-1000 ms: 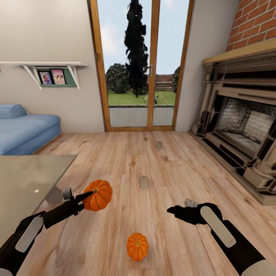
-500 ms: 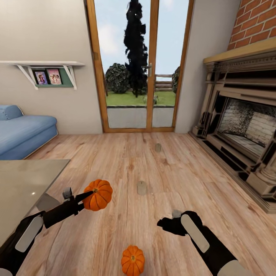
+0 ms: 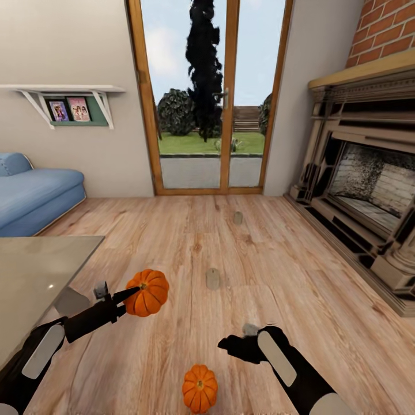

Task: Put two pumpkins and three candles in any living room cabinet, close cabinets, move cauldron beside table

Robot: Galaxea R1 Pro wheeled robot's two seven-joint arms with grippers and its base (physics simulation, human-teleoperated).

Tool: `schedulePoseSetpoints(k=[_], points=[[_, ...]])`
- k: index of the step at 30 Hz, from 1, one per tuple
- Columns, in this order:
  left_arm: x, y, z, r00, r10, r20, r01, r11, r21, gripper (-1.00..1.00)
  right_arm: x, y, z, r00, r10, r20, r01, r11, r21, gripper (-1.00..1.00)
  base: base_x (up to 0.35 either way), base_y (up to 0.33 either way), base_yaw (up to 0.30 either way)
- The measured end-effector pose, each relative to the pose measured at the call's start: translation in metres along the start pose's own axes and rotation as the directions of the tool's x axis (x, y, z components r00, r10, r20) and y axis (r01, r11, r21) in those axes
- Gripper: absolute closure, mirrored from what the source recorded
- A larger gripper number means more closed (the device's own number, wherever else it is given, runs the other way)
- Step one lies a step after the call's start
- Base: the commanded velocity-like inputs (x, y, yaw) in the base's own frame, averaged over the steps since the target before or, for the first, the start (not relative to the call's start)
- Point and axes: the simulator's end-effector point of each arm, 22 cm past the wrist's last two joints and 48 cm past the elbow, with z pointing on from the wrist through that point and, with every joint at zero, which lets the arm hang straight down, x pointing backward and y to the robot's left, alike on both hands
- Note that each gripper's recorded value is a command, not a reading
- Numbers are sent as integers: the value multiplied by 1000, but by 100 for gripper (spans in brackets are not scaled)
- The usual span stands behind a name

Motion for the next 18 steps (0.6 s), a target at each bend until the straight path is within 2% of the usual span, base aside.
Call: schedulePoseSetpoints(k=[7, 11, 13, 18], points=[[6, 13, 4, 1000, -21, -10, 21, 1000, -11, 100, 3, -8, 15, 999, 32, 14, -32, 999, -9, -100, 0, 0, 0], [8, 6, 12, 1000, -20, -20, 20, 1000, 15, 100, 0, -28, 25, 999, 0, 45, -2, 998, 56, -100, 0, 0, 0], [14, 5, 18, 998, -38, -43, 39, 999, 16, 100, -2, -36, 29, 998, -20, 61, 15, 996, 85, -100, 0, 0, 0], [23, 31, 24, 995, -76, -71, 70, 994, -88, 100, -3, -42, 37, 997, -32, 70, 26, 996, 89, -100, 0, 0, 0]])
